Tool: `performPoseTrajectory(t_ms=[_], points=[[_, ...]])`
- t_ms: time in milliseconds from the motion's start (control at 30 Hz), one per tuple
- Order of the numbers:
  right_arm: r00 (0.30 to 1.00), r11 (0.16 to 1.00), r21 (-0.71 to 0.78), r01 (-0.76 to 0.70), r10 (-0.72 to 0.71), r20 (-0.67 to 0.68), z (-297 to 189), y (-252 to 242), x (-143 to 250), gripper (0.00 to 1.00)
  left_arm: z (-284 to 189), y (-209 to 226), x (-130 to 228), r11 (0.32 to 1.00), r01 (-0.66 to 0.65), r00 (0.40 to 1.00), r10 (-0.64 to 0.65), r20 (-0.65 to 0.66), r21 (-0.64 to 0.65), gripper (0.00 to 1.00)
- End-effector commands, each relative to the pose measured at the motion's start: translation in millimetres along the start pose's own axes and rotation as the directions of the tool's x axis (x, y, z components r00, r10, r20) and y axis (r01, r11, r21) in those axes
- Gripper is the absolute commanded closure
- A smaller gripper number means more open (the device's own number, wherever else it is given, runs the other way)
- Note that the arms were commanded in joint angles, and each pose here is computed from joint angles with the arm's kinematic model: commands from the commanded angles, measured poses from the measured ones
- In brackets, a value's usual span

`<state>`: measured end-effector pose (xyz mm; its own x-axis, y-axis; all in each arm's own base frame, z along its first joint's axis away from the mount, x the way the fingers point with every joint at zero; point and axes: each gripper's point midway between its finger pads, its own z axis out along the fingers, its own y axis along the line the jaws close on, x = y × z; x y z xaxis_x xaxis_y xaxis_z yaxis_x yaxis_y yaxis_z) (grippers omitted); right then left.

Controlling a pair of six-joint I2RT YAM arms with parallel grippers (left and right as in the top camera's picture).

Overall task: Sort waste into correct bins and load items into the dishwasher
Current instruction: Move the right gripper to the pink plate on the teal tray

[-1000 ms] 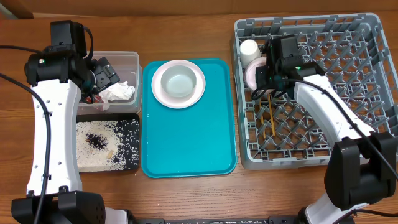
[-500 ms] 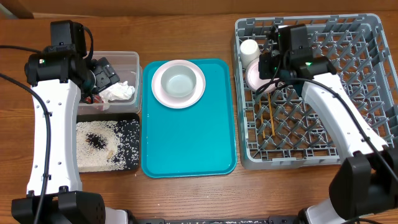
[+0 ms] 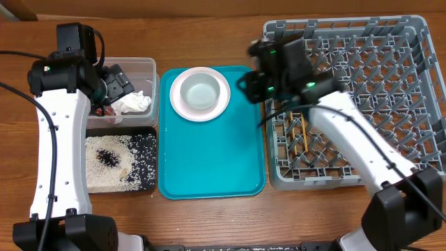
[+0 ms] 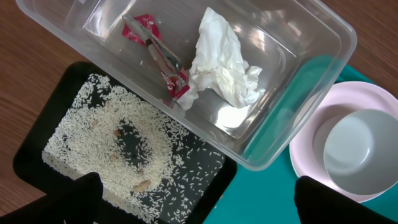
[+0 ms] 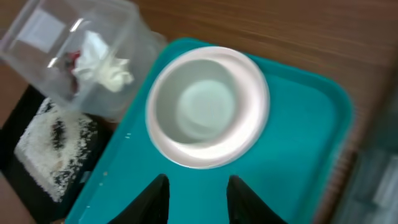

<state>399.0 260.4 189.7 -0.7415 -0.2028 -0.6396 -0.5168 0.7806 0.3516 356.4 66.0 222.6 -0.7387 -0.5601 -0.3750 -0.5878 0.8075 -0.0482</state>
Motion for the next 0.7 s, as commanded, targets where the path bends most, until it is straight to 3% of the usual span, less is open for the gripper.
performPoseTrajectory(t_ms=[0, 267, 433, 667], points=[[0.997, 0.997, 0.000, 0.081, -0.081, 0.016, 18.7, 27.8, -4.1, 0.68, -1.4, 0.4, -4.6, 1.000, -0.003, 1.000, 0.003, 0.012, -0.002, 0.00], [0.937, 0.937, 0.085, 0.339, -0.344, 0.053, 79.1, 79.5, 7.1, 0.66, -1.4, 0.4, -4.6, 1.000, -0.003, 1.000, 0.003, 0.012, -0.002, 0.00], [0.847, 0.849, 0.084, 0.521, -0.527, 0.072, 119.8, 93.9, 16.5, 0.61, -1.4, 0.5, -4.5, 1.000, -0.003, 1.000, 0.003, 0.012, -0.003, 0.00], [0.806, 0.813, 0.113, 0.572, -0.582, 0.107, 152.8, 78.3, 14.6, 0.60, -1.4, 0.4, -4.5, 1.000, -0.003, 1.000, 0.003, 0.011, -0.002, 0.00]])
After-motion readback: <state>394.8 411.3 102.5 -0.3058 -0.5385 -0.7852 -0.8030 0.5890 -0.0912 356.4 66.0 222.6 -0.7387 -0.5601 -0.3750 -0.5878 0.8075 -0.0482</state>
